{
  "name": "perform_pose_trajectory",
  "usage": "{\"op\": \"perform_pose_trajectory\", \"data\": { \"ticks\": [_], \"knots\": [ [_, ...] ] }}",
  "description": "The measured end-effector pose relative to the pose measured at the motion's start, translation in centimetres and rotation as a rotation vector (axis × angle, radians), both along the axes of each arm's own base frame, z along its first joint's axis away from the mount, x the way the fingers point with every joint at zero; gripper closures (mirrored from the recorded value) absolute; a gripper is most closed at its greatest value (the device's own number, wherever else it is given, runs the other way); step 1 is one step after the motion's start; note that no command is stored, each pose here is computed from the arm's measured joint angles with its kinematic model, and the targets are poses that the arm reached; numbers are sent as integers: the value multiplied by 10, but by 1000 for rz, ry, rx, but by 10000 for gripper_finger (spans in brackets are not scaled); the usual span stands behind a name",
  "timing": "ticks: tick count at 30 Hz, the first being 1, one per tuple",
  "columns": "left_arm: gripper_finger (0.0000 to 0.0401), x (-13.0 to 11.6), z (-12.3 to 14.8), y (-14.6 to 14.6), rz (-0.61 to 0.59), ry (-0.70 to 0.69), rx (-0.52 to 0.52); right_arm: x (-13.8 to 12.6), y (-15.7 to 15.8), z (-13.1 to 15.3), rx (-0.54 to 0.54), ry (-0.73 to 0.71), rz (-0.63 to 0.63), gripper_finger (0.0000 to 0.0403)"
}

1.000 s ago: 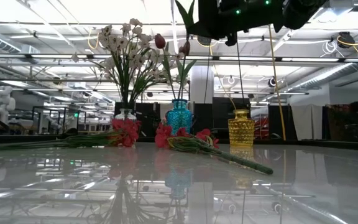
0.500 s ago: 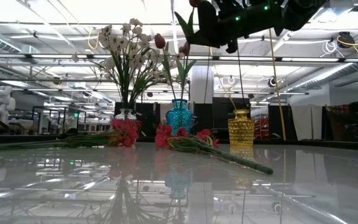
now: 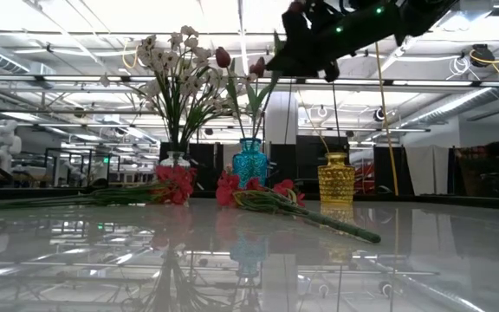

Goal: Sort flowers into vase by color
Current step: Put the red tulip into the blue vase

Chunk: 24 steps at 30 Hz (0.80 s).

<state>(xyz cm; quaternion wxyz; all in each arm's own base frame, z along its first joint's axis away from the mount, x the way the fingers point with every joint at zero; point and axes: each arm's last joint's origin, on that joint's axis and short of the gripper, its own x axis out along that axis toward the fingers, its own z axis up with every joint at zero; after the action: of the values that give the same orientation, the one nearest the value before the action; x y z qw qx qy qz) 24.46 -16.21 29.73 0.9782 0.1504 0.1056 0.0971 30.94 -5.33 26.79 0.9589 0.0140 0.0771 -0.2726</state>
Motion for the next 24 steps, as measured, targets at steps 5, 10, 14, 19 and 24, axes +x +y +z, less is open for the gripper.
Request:
{"op": "perform_pose_trajectory", "data": {
  "ticks": [5, 10, 14, 19, 24],
  "knots": [
    [136, 0, 0, 0, -1, 2, 1, -18, 4, 4, 87, 87, -14, 173],
    [136, 0, 0, 0, -1, 1, 1, -40, 13, 15, 139, 130, -6, 118],
    [136, 0, 0, 0, -1, -2, -2, -58, 22, 29, 141, 122, 20, 93],
    [136, 0, 0, 0, -1, -3, -2, -75, 33, 46, 124, 78, 66, 94],
    [136, 0, 1, 0, -1, -9, -7, -68, 46, 50, 54, 44, 115, 146]
  ]
}}
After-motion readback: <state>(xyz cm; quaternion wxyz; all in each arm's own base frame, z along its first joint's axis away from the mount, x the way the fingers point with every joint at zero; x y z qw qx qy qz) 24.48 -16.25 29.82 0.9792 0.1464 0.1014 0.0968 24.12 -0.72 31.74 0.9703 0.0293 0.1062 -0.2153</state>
